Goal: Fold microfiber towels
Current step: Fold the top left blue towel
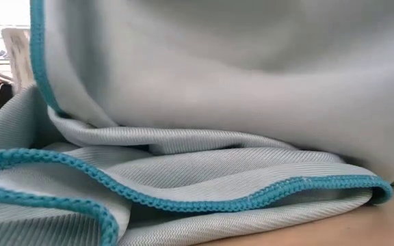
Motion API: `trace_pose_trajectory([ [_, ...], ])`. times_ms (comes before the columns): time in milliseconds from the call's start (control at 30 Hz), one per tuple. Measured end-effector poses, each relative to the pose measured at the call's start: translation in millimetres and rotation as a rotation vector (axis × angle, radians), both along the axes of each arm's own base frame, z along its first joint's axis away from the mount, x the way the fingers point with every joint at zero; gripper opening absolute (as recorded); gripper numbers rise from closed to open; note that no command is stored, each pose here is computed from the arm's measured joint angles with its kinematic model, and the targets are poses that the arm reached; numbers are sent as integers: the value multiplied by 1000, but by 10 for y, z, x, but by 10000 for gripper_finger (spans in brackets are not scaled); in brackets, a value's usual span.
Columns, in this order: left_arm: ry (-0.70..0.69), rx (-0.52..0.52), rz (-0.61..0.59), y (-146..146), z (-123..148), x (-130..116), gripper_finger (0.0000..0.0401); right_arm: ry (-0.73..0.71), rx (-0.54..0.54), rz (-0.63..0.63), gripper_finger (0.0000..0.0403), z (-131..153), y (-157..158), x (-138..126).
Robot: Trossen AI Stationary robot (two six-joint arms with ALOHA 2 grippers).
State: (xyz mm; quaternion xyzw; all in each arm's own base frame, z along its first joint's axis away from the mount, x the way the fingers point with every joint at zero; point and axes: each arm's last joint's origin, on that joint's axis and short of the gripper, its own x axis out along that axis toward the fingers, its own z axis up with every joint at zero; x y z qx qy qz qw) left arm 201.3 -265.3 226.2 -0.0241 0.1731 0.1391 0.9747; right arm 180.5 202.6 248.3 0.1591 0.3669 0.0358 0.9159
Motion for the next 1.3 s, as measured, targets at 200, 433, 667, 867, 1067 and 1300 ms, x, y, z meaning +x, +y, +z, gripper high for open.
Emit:
trace_pose_trajectory([
  [200, 29, 16, 126, 324, -252, 172, 11, -65, -194, -165, 3, -142, -242, 124],
  [433, 84, 23, 257, 716, -492, 332, 10, 7, -299, -227, 3, -373, -533, 220],
  [667, 87, 21, 251, 764, -483, 408, 5, 25, -372, -202, 4, -433, -627, 253],
  [867, 85, -17, 150, 661, -435, 451, 21, 0, -378, -179, 4, -416, -607, 270],
  [1067, 143, -77, 51, 585, -444, 429, 45, -37, -364, -139, 4, -393, -529, 257],
  [1300, 185, 0, 0, 504, -552, 398, 98, -46, -361, -126, 4, -386, -503, 249],
])
